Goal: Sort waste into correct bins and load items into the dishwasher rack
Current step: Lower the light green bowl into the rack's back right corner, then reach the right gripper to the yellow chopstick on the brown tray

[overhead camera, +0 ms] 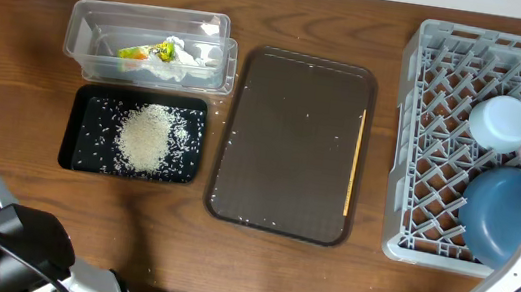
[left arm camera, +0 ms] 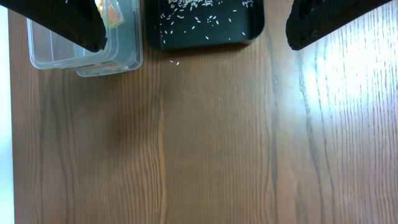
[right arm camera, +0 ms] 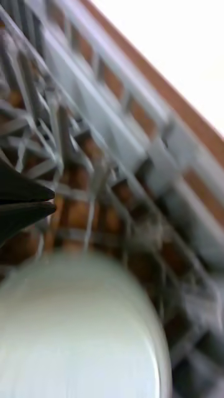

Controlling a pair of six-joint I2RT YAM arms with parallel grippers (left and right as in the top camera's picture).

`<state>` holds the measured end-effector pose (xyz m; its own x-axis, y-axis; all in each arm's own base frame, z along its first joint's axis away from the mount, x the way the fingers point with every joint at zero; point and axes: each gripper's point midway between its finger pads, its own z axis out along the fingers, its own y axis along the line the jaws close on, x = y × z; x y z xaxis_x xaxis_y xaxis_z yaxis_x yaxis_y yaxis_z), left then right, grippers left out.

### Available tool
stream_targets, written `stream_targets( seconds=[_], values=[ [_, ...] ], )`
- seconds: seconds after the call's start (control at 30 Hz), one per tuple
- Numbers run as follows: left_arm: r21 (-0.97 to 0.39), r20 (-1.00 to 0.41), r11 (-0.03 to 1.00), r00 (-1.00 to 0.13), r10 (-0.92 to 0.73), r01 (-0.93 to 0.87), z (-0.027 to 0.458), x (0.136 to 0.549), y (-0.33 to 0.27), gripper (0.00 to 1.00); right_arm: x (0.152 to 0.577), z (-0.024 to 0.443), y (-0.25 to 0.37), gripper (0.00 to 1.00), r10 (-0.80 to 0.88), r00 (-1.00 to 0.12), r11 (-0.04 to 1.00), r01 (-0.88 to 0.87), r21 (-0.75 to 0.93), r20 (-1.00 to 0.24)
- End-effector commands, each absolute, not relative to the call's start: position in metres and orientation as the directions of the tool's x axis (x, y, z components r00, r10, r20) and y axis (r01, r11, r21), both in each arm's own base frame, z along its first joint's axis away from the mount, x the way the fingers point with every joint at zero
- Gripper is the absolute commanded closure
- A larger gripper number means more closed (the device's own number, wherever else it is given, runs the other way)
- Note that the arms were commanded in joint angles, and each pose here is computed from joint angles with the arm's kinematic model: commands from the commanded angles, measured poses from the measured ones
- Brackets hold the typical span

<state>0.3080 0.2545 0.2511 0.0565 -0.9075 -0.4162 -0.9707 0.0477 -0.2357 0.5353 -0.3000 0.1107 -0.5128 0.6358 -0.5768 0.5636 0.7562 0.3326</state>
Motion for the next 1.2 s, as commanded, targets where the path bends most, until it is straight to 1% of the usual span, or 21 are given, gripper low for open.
stream_targets(
  seconds=[0.0, 0.13, 0.23, 0.33, 0.37, 0.43, 0.47, 0.5, 0.53, 0.57, 0.6, 0.77, 0.83, 0.9, 0.97, 1.1, 1.17],
  values=[
    [-0.222, -0.416, 0.048, 0.05, -0.908, -0.974, 0.248, 0.307, 0.256, 0.05, 0.553, 0.158, -0.253, 0.99, 0.592, -0.543, 0.805, 0.353, 0.477, -0.596],
    [-0.222, -0.416, 0.048, 0.05, -0.908, -0.974, 0.248, 0.307, 0.256, 0.06, 0.555, 0.22, -0.212, 0.91, 0.545, -0.536, 0.825, 0.202, 0.529, -0.645],
    [-0.222, -0.416, 0.048, 0.05, -0.908, -0.974, 0.248, 0.307, 0.256, 0.06, 0.549, 0.266, -0.17, 0.91, 0.491, -0.543, 0.841, 0.09, 0.534, -0.681],
    [-0.222, -0.416, 0.048, 0.05, -0.908, -0.974, 0.248, 0.307, 0.256, 0.06, 0.542, 0.298, -0.119, 0.9, 0.407, -0.566, 0.865, -0.013, 0.501, -0.717],
    [-0.222, -0.416, 0.048, 0.05, -0.908, -0.974, 0.248, 0.307, 0.256, 0.06, 0.54, 0.305, -0.097, 0.86, 0.364, -0.579, 0.878, -0.048, 0.476, -0.73],
    [-0.222, -0.416, 0.048, 0.05, -0.908, -0.974, 0.248, 0.307, 0.256, 0.06, 0.536, 0.308, -0.069, 0.78, 0.33, -0.606, 0.896, -0.039, 0.442, -0.724],
    [-0.222, -0.416, 0.048, 0.05, -0.908, -0.974, 0.248, 0.307, 0.256, 0.06, 0.534, 0.306, -0.053, 0.67, 0.309, -0.624, 0.909, -0.028, 0.416, -0.717],
    [-0.222, -0.416, 0.048, 0.05, -0.908, -0.974, 0.248, 0.307, 0.256, 0.06, 0.532, 0.301, -0.036, 0.54, 0.284, -0.645, 0.922, -0.018, 0.386, -0.709],
    [-0.222, -0.416, 0.048, 0.05, -0.908, -0.974, 0.248, 0.306, 0.256, 0.06, 0.532, 0.296, -0.018, 0.36, 0.257, -0.664, 0.934, -0.015, 0.356, -0.702],
    [-0.222, -0.416, 0.048, 0.05, -0.908, -0.974, 0.248, 0.307, 0.256, 0.06, 0.531, 0.291, 0.0, 0.15, 0.228, -0.681, 0.943, -0.024, 0.332, -0.696],
    [-0.222, -0.416, 0.048, 0.05, -0.908, -0.974, 0.248, 0.307, 0.256, 0.05, 0.529, 0.285, 0.024, 0.01, 0.193, -0.704, 0.947, -0.049, 0.317, -0.684],
    [-0.222, -0.416, 0.048, 0.05, -0.908, -0.974, 0.248, 0.307, 0.256, 0.05, 0.501, 0.256, 0.121, 0.01, 0.043, -0.807, 0.928, -0.185, 0.322, -0.589],
    [-0.222, -0.416, 0.048, 0.05, -0.908, -0.974, 0.248, 0.307, 0.256, 0.06, 0.488, 0.247, 0.15, 0.01, -0.039, -0.824, 0.922, -0.248, 0.298, -0.565],
    [-0.222, -0.416, 0.048, 0.05, -0.908, -0.974, 0.248, 0.307, 0.256, 0.06, 0.475, 0.233, 0.167, 0.01, -0.094, -0.846, 0.932, -0.261, 0.253, -0.525],
    [-0.222, -0.416, 0.048, 0.05, -0.908, -0.974, 0.248, 0.307, 0.256, 0.06, 0.46, 0.217, 0.178, 0.01, -0.104, -0.882, 0.948, -0.228, 0.224, -0.459],
    [-0.222, -0.416, 0.048, 0.05, -0.908, -0.974, 0.248, 0.307, 0.256, 0.06, 0.43, 0.18, 0.194, 0.01, 0.019, -0.958, 0.979, -0.039, 0.199, -0.285],
    [-0.222, -0.416, 0.048, 0.05, -0.908, -0.974, 0.248, 0.307, 0.256, 0.06, 0.418, 0.161, 0.197, 0.01, 0.053, -0.974, 0.989, 0.022, 0.145, -0.218]
  ],
)
